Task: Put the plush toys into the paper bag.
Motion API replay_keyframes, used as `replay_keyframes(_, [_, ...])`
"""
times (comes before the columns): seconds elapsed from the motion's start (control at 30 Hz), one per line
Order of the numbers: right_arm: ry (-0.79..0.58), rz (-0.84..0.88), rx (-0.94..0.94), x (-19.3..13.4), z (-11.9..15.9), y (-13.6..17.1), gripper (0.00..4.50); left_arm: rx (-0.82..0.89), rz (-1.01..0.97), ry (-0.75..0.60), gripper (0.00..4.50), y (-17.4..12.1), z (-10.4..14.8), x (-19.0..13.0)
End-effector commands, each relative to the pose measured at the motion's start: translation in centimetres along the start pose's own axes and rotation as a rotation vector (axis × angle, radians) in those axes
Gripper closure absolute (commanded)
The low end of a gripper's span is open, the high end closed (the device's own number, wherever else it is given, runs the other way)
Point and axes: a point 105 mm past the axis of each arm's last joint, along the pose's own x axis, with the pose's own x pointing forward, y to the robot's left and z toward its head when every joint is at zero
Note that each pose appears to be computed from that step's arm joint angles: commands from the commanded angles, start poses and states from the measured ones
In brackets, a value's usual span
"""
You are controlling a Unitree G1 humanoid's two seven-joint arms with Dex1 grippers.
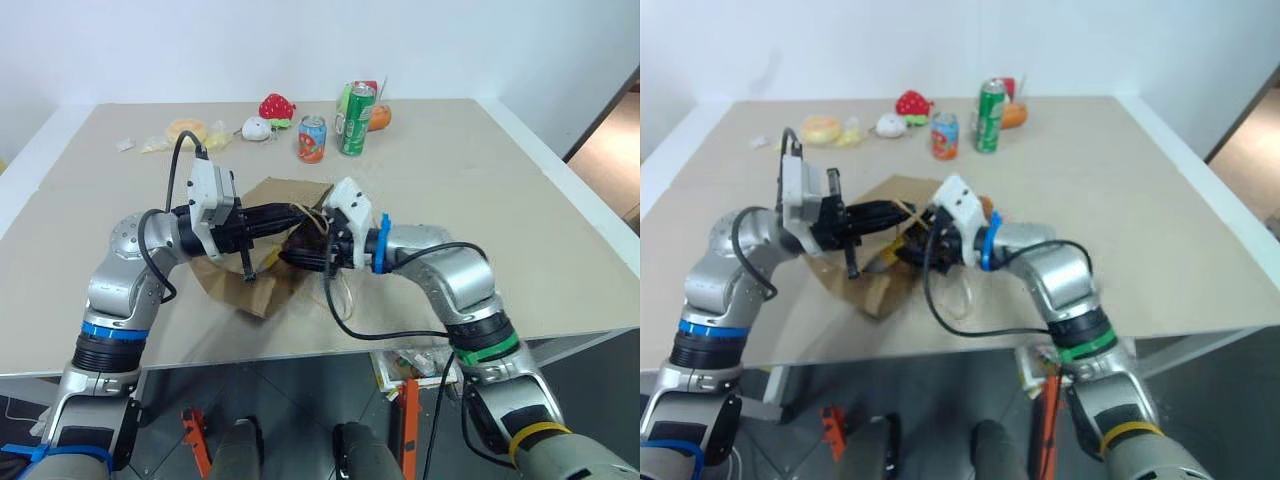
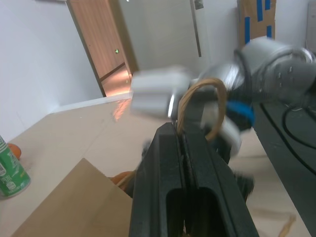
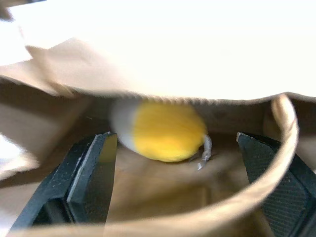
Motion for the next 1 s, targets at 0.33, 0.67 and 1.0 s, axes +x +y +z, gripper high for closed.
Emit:
replay_keyframes(0.33, [0.03, -0.239, -0.053, -7.5, -0.4, -4.2, 0.19, 0.059, -0.004, -0.029, 4.5, 0.2, 1.3, 0.0])
replay_keyframes(0.67, [0.135, -0.582, -0.016, -5.3, -2.8, -11.9, 0.19, 0.066, -0.007, -0.025, 4.5, 0.2, 1.5, 0.0])
replay_keyframes(1.0, [0.158, -0.601, 0.066, -2.6, -5.0, -12.9, 0.19, 0.071, 0.008, -0.019, 4.5, 0.0, 1.7, -0.1])
